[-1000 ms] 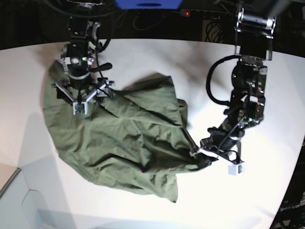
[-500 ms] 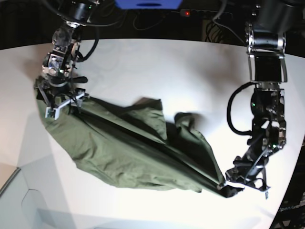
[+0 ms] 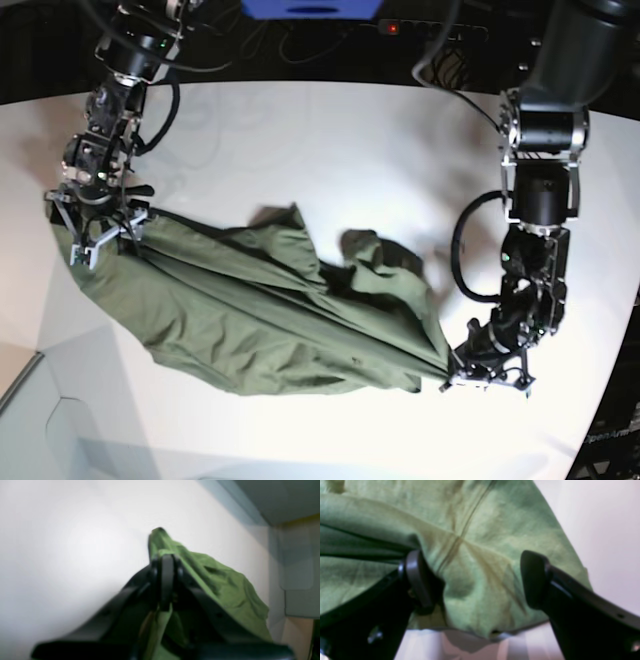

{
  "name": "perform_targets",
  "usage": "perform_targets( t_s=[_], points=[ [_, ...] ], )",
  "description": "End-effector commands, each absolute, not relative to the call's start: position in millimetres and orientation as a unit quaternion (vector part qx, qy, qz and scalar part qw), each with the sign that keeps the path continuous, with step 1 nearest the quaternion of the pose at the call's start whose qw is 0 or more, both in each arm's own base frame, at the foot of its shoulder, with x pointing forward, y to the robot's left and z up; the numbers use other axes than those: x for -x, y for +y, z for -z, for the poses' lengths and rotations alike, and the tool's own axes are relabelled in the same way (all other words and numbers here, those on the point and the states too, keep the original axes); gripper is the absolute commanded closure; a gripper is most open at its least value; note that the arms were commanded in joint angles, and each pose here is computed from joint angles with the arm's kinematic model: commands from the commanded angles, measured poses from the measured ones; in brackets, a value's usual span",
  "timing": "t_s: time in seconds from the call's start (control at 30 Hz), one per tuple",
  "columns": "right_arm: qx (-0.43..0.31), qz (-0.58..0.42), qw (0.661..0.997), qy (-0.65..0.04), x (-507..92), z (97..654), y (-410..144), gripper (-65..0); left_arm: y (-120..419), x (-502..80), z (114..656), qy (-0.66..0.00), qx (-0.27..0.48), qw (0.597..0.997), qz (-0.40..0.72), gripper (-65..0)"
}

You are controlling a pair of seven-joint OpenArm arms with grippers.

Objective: Layout the t-shirt on the table in an organized manner, then fold the t-shirt properly
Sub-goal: 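Pull the grasped fabric with the left gripper away from the right gripper, then release and regrasp the shirt edge with the left gripper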

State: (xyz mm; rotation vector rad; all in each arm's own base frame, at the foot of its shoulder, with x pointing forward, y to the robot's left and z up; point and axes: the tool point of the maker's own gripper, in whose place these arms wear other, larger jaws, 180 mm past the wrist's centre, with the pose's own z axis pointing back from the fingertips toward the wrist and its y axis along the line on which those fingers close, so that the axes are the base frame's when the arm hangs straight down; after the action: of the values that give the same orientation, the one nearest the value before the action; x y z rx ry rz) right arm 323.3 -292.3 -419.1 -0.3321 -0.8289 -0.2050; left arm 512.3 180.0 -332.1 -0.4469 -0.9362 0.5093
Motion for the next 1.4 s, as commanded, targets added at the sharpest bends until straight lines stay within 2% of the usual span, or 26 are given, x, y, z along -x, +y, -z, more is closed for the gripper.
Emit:
perform_targets(
  t_s=[0.0,0.1,0.23,0.3,0.4,0.5,0.57,0.7,0.83,1.1,1.23,1.37],
  points=[
    [0.185,0.106,0.889,-0.405,-326.2,408.2,-305.6,-50.2,191.6,-530.1,303.8,-0.484,0.204,0.814,-0.247,-0.6],
    [0.187,0.108,0.883,-0.417,-333.2,399.0,-306.1,-50.3,195.2,-530.1,313.7,-0.472,0.202,0.817,-0.264,-6.4],
    [0.186,0.107,0.882,-0.420,-336.2,396.4,-305.5,-50.3,190.0,-527.0,320.4,-0.448,0.210,0.829,-0.261,-24.3],
    [0.185,0.107,0.882,-0.420,-336.3,396.4,-305.4,-50.3,186.9,-526.9,317.8,-0.446,0.215,0.830,-0.255,-29.3],
    [0.184,0.107,0.882,-0.420,-336.2,397.2,-304.6,-50.3,187.0,-526.6,293.6,-0.478,0.226,0.813,-0.245,-29.7],
    [0.184,0.108,0.883,-0.419,-335.6,398.0,-304.0,-50.3,180.5,-506.1,266.9,-0.502,0.284,0.776,-0.255,-29.7],
    [0.184,0.108,0.883,-0.419,-335.6,398.0,-304.0,-50.3,164.4,-483.9,259.9,-0.492,0.326,0.769,-0.244,-29.7],
    [0.180,0.096,0.884,-0.420,-338.8,398.5,-296.7,-50.3,121.4,-418.1,293.1,-0.422,0.387,0.788,-0.228,-29.7],
    [0.176,0.084,0.886,-0.422,-342.4,398.5,-288.9,-50.2,106.1,-364.9,334.7,-0.367,0.389,0.811,-0.237,-29.7],
    [0.162,0.069,0.888,-0.424,-348.3,400.5,-270.5,-50.1,70.6,-321.0,394.8,-0.276,0.380,0.855,-0.219,-29.7],
    [0.159,0.070,0.889,-0.424,-348.4,401.4,-267.8,-50.1,55.7,-330.2,407.4,-0.297,0.340,0.873,-0.184,-29.7],
    [0.159,0.070,0.889,-0.424,-347.8,402.0,-267.8,-50.1,52.8,-335.4,406.5,-0.328,0.316,0.874,-0.167,-29.7]
  ],
)
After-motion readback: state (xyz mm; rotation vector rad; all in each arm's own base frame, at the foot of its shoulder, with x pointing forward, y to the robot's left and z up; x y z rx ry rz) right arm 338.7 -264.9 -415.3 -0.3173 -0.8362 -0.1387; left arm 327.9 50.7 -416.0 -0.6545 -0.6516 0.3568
